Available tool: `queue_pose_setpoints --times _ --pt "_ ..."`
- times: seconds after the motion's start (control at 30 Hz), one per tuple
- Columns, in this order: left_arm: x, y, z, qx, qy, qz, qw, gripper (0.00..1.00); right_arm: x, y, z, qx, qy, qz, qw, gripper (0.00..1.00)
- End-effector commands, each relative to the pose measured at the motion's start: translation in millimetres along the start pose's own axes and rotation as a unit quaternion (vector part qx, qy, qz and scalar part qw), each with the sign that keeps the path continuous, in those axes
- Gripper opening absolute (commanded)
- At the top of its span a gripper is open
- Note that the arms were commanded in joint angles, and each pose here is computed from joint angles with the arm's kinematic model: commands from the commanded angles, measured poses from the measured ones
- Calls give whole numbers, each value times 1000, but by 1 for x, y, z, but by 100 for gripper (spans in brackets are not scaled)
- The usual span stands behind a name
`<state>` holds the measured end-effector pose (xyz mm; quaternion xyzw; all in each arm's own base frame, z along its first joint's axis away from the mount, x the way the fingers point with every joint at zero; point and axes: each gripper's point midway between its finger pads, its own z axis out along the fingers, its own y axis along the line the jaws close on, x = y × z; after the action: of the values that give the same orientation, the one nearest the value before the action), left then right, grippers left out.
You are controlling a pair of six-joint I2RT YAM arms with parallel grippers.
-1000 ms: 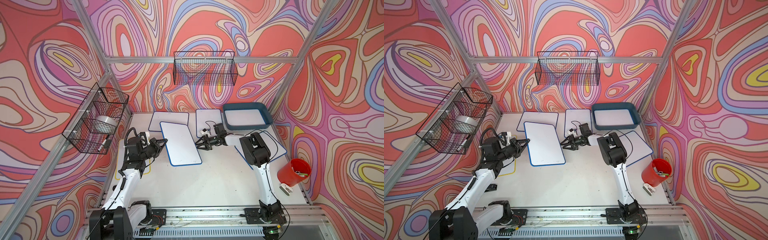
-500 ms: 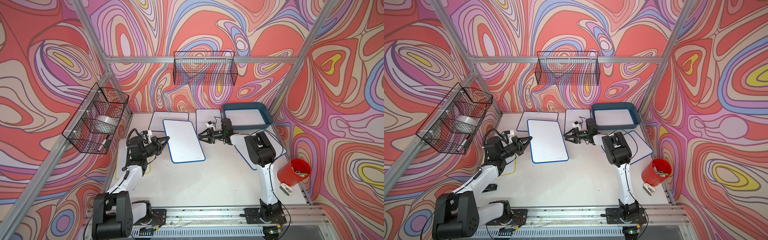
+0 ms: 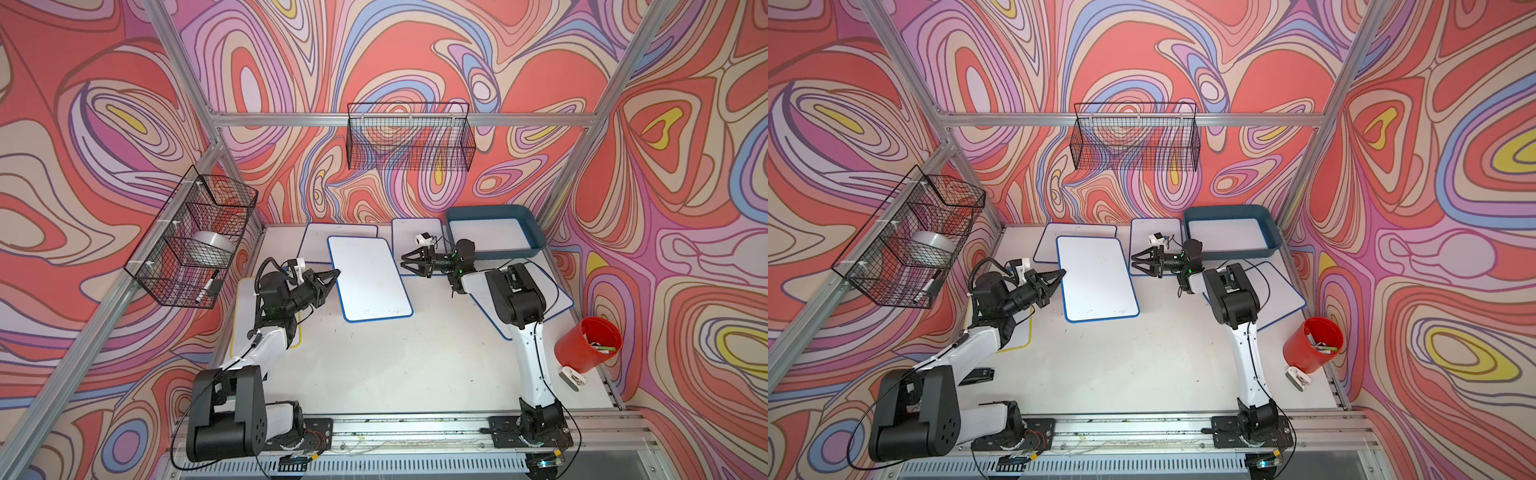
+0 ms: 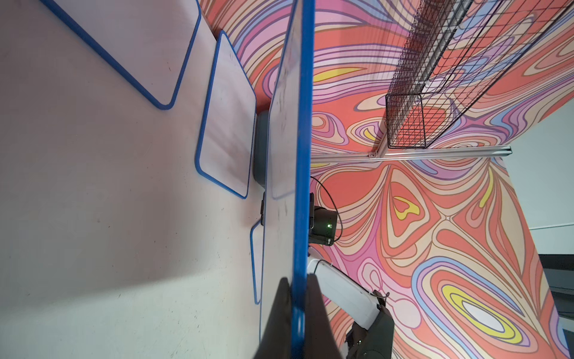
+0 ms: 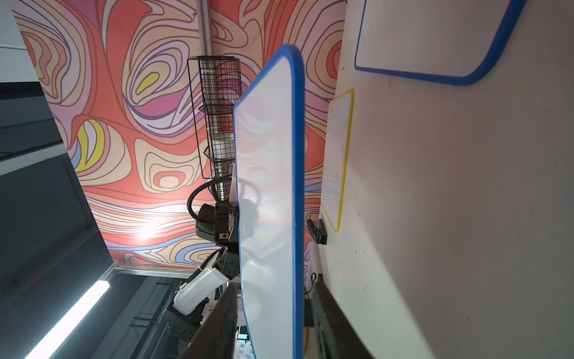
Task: Put the whiteboard into the storage box
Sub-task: Pick up the whiteboard at the center of the board.
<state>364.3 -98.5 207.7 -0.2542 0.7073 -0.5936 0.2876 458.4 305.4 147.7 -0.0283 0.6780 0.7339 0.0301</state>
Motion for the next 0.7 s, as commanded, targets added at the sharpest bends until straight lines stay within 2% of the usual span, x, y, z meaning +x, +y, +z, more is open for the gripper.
queue_pose_setpoints --times 0.0,0.13,0.27,0.47,0.6,0.67 --pt "-6 -37 0 66 4 32 997 0 18 10 11 -24 32 0 999 39" --pt "-9 -48 2 87 5 31 996 0 22 9 12 -23 34 4 999 40" --pt "-11 -49 3 83 2 38 996 0 22 13 13 -23 38 0 999 39" --pt "-8 -45 11 67 6 46 997 0 22 16 15 -24 41 -4 999 31" --pt "-10 -27 17 31 12 17 999 0 27 20 17 -21 48 -2 999 28" --pt "-13 -26 21 27 13 17 999 0 29 21 18 -19 54 -1 998 23"
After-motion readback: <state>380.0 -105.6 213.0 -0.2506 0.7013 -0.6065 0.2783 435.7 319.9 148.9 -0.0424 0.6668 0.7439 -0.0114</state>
